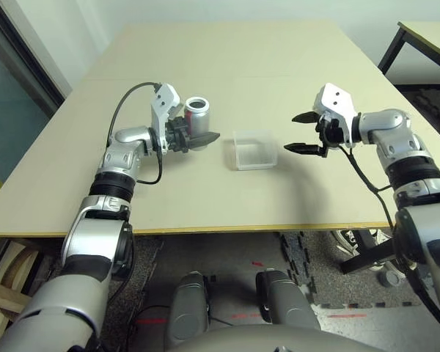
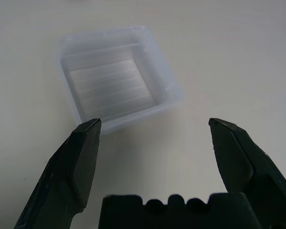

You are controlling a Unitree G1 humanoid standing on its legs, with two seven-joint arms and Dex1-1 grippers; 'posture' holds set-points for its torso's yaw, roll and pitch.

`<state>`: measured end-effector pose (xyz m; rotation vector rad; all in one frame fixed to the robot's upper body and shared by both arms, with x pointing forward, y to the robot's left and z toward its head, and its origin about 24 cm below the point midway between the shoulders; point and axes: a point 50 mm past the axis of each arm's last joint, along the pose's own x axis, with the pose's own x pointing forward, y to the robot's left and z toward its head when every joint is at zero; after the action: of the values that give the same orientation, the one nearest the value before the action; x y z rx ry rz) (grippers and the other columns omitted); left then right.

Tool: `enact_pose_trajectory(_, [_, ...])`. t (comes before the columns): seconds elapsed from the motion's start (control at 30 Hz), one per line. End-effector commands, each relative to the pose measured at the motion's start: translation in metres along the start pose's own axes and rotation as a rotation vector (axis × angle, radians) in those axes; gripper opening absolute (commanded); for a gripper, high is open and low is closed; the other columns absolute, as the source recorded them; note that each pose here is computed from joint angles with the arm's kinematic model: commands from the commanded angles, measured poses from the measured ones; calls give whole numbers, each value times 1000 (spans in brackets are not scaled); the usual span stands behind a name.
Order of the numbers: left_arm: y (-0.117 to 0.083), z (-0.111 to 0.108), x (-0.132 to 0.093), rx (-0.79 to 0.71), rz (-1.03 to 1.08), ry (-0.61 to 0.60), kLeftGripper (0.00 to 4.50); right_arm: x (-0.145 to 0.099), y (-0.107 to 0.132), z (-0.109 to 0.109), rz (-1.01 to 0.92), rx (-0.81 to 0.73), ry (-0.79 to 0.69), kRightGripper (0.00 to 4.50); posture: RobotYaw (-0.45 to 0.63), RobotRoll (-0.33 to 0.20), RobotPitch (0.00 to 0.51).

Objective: Pour the medicine from the bottle into the box.

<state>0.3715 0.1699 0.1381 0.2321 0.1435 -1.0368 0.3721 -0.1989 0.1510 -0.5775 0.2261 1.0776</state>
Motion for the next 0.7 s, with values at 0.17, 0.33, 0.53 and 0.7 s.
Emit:
enact_pose_trajectory(0.17, [3,21,17,206,7,141,2833,5,3,-1,7,1,-6,4500,-146,0,32])
enact_pose_trajectory(0.33, [6,33,34,508,51,332,2833,8,7,-4,9,11,-10,4500,-159,0,28])
enact_pose_trajectory(0.53, [6,46,59,1116,64,600,2833,11,9,-5,3,30,-22,4500,-166,0,22])
enact_pose_trajectory(0.7, [-2,70,85,1506,40,678,2833,13,9,-5,-6,50,-36,4500,-173,0,24])
